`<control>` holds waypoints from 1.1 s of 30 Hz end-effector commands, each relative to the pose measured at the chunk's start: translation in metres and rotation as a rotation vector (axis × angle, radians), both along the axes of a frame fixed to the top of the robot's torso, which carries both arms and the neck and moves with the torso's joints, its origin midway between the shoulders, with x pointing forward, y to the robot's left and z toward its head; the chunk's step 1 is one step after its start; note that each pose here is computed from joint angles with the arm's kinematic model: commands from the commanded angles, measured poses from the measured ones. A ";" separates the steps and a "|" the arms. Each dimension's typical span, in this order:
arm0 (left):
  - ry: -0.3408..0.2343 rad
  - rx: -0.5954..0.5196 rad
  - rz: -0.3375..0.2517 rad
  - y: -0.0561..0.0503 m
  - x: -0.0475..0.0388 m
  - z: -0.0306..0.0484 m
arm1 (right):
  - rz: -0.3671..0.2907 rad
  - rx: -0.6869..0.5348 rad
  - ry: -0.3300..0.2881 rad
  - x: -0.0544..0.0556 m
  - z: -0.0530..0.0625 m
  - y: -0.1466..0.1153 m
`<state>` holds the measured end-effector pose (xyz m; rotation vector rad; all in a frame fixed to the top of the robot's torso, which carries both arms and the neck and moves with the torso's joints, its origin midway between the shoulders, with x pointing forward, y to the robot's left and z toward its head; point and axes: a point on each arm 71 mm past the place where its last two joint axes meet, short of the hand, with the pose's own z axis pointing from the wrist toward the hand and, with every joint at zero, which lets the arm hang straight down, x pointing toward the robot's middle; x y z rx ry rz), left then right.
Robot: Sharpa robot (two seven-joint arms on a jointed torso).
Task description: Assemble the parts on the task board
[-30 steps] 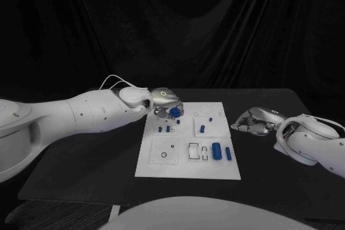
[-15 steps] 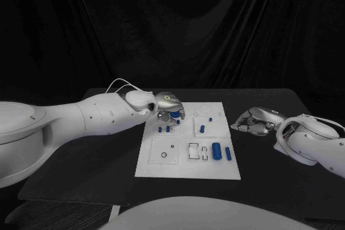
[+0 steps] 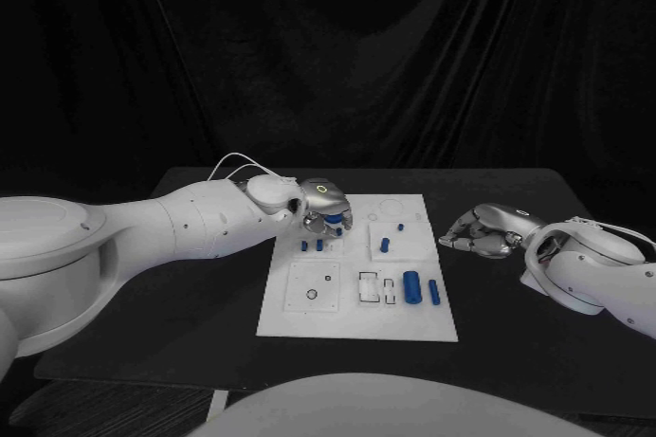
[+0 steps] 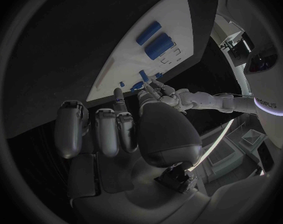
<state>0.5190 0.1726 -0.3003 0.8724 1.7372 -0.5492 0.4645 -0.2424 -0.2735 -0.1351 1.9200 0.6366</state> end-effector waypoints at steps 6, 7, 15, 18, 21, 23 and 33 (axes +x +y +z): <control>0.006 0.013 0.017 -0.002 0.0017 -0.0047 | -0.002 0.001 -0.001 -0.001 -0.001 0.000; 0.006 0.014 0.019 -0.003 0.0020 -0.0054 | -0.002 0.001 -0.001 -0.001 -0.001 0.000; 0.007 0.018 0.025 -0.004 0.0029 -0.0091 | -0.001 -0.002 0.004 -0.001 -0.001 0.000; 0.008 0.020 0.027 -0.005 0.0031 -0.0104 | -0.001 -0.002 0.005 -0.001 -0.002 0.001; 0.009 0.021 0.029 -0.005 0.0031 -0.0127 | 0.000 -0.002 0.007 -0.001 -0.002 0.001; 0.010 0.021 0.031 -0.005 0.0030 -0.0142 | 0.000 -0.003 0.008 -0.002 -0.002 0.001; -0.007 0.015 0.049 -0.005 0.0029 -0.0209 | 0.001 -0.004 0.013 -0.002 -0.004 0.001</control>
